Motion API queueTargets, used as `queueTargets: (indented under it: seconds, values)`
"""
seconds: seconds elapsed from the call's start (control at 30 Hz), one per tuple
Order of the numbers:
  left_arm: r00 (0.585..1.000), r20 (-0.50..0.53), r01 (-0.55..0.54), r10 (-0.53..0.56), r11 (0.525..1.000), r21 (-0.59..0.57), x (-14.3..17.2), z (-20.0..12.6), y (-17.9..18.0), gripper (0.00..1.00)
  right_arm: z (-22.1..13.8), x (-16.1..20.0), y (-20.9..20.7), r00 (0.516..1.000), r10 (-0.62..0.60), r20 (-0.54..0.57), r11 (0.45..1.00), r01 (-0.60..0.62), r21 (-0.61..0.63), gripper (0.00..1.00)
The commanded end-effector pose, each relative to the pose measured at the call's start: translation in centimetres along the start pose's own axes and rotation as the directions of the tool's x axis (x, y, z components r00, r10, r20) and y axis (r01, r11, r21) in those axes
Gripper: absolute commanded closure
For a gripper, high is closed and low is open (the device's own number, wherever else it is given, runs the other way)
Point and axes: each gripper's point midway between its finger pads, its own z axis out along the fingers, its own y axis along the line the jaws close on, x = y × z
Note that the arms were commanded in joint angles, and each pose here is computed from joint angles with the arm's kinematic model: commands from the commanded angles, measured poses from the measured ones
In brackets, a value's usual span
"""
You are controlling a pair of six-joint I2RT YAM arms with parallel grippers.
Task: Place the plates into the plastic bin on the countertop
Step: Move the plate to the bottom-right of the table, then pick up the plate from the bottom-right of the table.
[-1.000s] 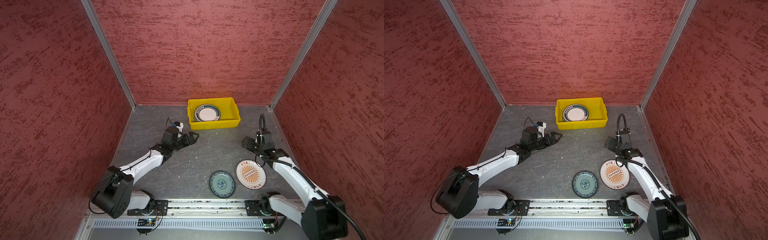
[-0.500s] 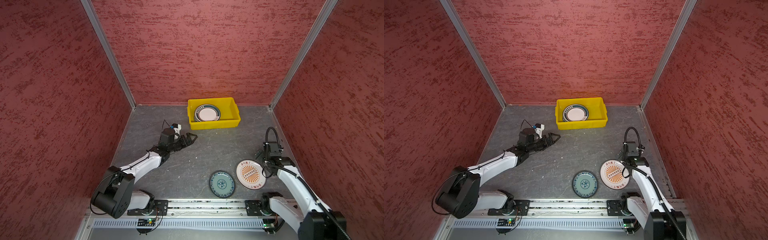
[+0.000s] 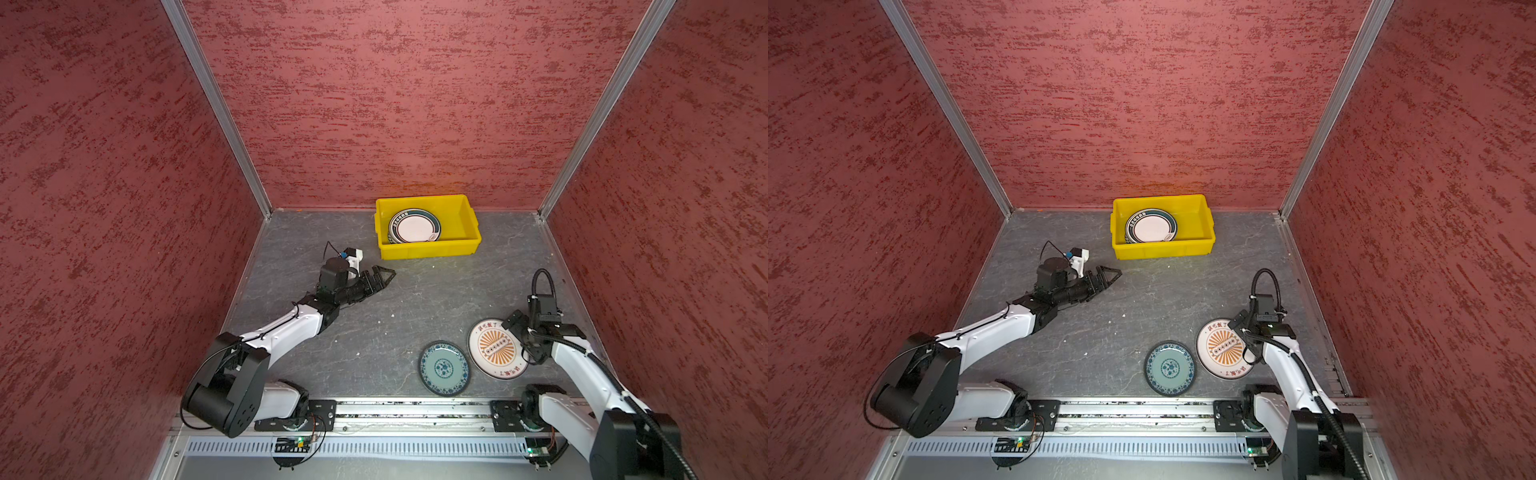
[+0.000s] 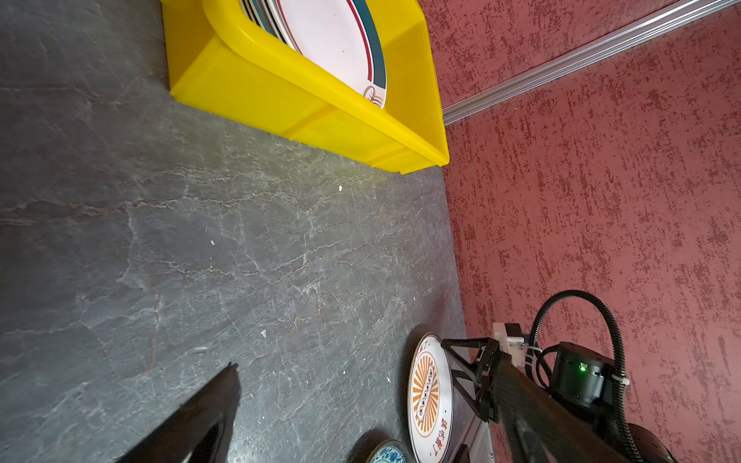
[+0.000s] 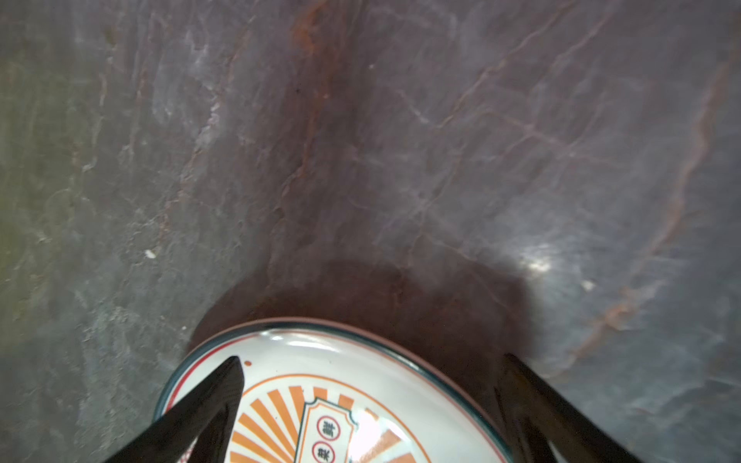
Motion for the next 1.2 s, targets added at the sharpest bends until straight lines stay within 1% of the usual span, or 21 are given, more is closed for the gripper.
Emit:
queueTargets:
  seconds: [0.0,0.1,0.17,0.23,0.3,0.37,0.47,0.57,0.63,0.73,0.87,1.1,1.17]
  values:
    - [1.0,0.015,-0.009,0.009,1.0,0.028,-0.3,-0.5,-0.5,0.01,0.5,0.9,2.4,0.997,0.042,-0.06,0.989,-0.05,-0.136,0.01]
    - [1.0,0.014,-0.006,0.005,1.0,0.028,-0.3,-0.5,-0.4,0.01,0.8,1.4,3.9,0.992,0.067,-0.103,0.972,-0.088,-0.22,0.01]
    - [1.0,0.014,-0.005,0.005,1.0,0.029,-0.3,-0.6,-0.4,0.01,0.9,1.6,4.6,0.989,0.076,-0.128,0.962,-0.107,-0.253,0.01]
    - [1.0,0.015,-0.005,0.005,1.0,0.028,-0.3,-0.7,-0.5,0.01,0.8,1.6,5.0,0.988,0.074,-0.136,0.958,-0.109,-0.267,0.01]
    - [1.0,0.019,-0.006,0.006,1.0,0.027,-0.4,-0.7,-0.5,0.01,0.5,1.4,5.4,0.99,0.05,-0.13,0.957,-0.085,-0.277,0.01]
    - [1.0,0.021,-0.005,0.005,1.0,0.026,-0.6,-0.8,-0.5,0.01,0.2,1.3,5.2,0.992,0.027,-0.123,0.964,-0.058,-0.26,0.01]
    - [1.0,0.023,-0.008,0.007,1.0,0.025,-0.6,-0.8,-0.6,0.01,-0.1,1.3,3.7,0.995,0.01,-0.101,0.981,-0.03,-0.194,0.01]
    - [1.0,0.024,-0.007,0.006,1.0,0.027,-0.7,-0.8,-0.7,0.01,-0.5,1.3,1.8,0.997,0.017,-0.081,0.994,-0.025,-0.103,0.01]
    - [1.0,0.026,-0.009,0.008,1.0,0.03,-0.7,-0.9,-0.8,0.01,-0.7,1.5,0.8,0.997,0.03,-0.073,0.997,-0.035,-0.067,0.01]
    - [1.0,0.026,-0.007,0.006,0.999,0.032,-0.8,-0.9,-0.8,0.01,-0.8,2.5,0.3,0.994,0.048,-0.096,0.996,-0.055,-0.077,0.01]
    - [1.0,0.022,-0.006,0.005,0.999,0.035,-0.7,-0.9,-0.9,0.01,-0.5,4.3,0.2,0.985,0.069,-0.161,0.99,-0.087,-0.11,0.01]
    - [1.0,0.024,-0.004,0.003,0.999,0.034,-0.8,-0.8,-0.9,0.01,-0.9,6.2,0.3,0.971,0.055,-0.233,0.984,-0.092,-0.152,0.01]
    - [1.0,0.024,-0.002,0.001,0.999,0.035,-0.8,-0.7,-0.9,0.01,-1.0,6.9,0.6,0.963,0.048,-0.264,0.978,-0.099,-0.183,0.01]
